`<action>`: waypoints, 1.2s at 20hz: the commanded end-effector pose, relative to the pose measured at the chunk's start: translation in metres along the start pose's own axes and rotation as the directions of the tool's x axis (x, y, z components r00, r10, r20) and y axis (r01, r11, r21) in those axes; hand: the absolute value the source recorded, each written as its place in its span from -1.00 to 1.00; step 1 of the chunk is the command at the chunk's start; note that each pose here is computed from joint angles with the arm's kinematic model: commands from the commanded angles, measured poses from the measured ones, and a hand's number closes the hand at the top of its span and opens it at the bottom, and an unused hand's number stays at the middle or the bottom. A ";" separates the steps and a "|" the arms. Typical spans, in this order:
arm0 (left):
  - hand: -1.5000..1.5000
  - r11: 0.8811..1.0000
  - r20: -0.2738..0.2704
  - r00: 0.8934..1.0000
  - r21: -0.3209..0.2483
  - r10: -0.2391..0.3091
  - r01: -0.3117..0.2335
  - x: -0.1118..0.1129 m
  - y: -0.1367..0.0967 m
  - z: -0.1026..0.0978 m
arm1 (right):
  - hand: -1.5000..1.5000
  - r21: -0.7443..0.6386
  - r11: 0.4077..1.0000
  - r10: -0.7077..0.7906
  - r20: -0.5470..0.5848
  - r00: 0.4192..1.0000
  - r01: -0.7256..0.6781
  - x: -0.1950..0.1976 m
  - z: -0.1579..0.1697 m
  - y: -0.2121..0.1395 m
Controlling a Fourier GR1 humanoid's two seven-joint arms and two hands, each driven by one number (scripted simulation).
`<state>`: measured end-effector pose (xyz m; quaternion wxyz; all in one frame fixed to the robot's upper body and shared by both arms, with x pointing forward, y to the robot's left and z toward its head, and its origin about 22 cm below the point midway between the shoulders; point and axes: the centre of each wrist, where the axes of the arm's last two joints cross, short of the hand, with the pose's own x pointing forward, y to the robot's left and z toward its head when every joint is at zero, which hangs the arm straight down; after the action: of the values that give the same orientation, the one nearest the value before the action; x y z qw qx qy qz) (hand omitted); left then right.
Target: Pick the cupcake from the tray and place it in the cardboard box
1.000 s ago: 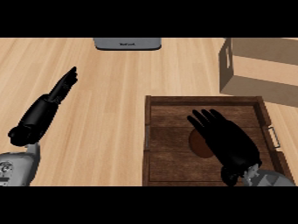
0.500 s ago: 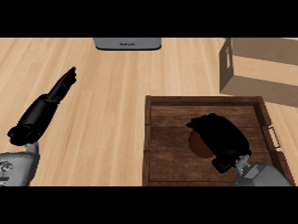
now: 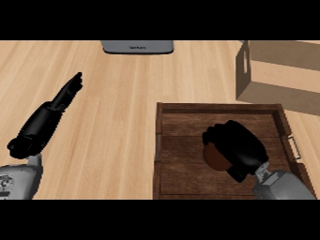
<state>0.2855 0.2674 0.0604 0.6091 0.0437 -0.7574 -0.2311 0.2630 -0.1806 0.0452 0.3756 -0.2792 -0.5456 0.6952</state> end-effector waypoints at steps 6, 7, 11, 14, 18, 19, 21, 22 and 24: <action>0.00 1.000 0.010 1.000 -0.008 0.010 -0.010 0.004 0.002 -0.009 | 1.00 0.074 0.995 -0.090 0.467 0.880 0.063 -0.033 0.026 0.024; 0.00 1.000 0.008 1.000 0.015 0.007 -0.008 -0.004 0.031 -0.004 | 1.00 0.033 0.997 -0.074 0.489 0.869 0.067 -0.024 0.019 0.009; 0.00 1.000 -0.001 1.000 0.006 -0.006 0.006 0.003 0.014 -0.013 | 1.00 -0.124 0.985 -0.040 0.530 0.847 0.124 -0.043 0.034 0.009; 0.00 1.000 -0.012 1.000 0.013 -0.007 0.008 0.005 0.008 -0.003 | 1.00 -0.231 0.968 0.051 0.559 0.828 0.097 -0.061 0.057 -0.030; 0.00 1.000 -0.003 1.000 0.015 0.001 -0.001 0.003 0.009 0.004 | 1.00 -0.313 0.937 0.044 0.539 0.841 0.151 -0.071 0.082 -0.042; 0.00 1.000 -0.008 1.000 0.009 0.003 -0.003 0.008 0.009 -0.001 | 1.00 -0.313 0.931 0.013 0.538 0.843 0.186 -0.067 0.079 -0.070; 0.00 1.000 0.001 1.000 0.012 0.002 -0.002 0.003 -0.005 -0.001 | 1.00 -0.377 0.895 -0.040 0.469 0.882 0.240 -0.092 0.097 -0.076; 0.00 1.000 -0.012 1.000 0.003 0.014 -0.014 0.005 -0.001 -0.005 | 1.00 -0.415 0.869 -0.080 0.421 0.904 0.270 -0.092 0.090 -0.090; 0.00 1.000 0.014 1.000 0.026 -0.011 0.011 0.005 0.013 -0.007 | 1.00 -0.452 0.820 -0.190 0.363 0.912 0.351 -0.109 0.101 -0.087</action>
<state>0.2891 0.2738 0.0658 0.6108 0.0465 -0.7577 -0.2250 0.2588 -0.2918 0.1343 0.2410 -0.1512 -0.7710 0.5697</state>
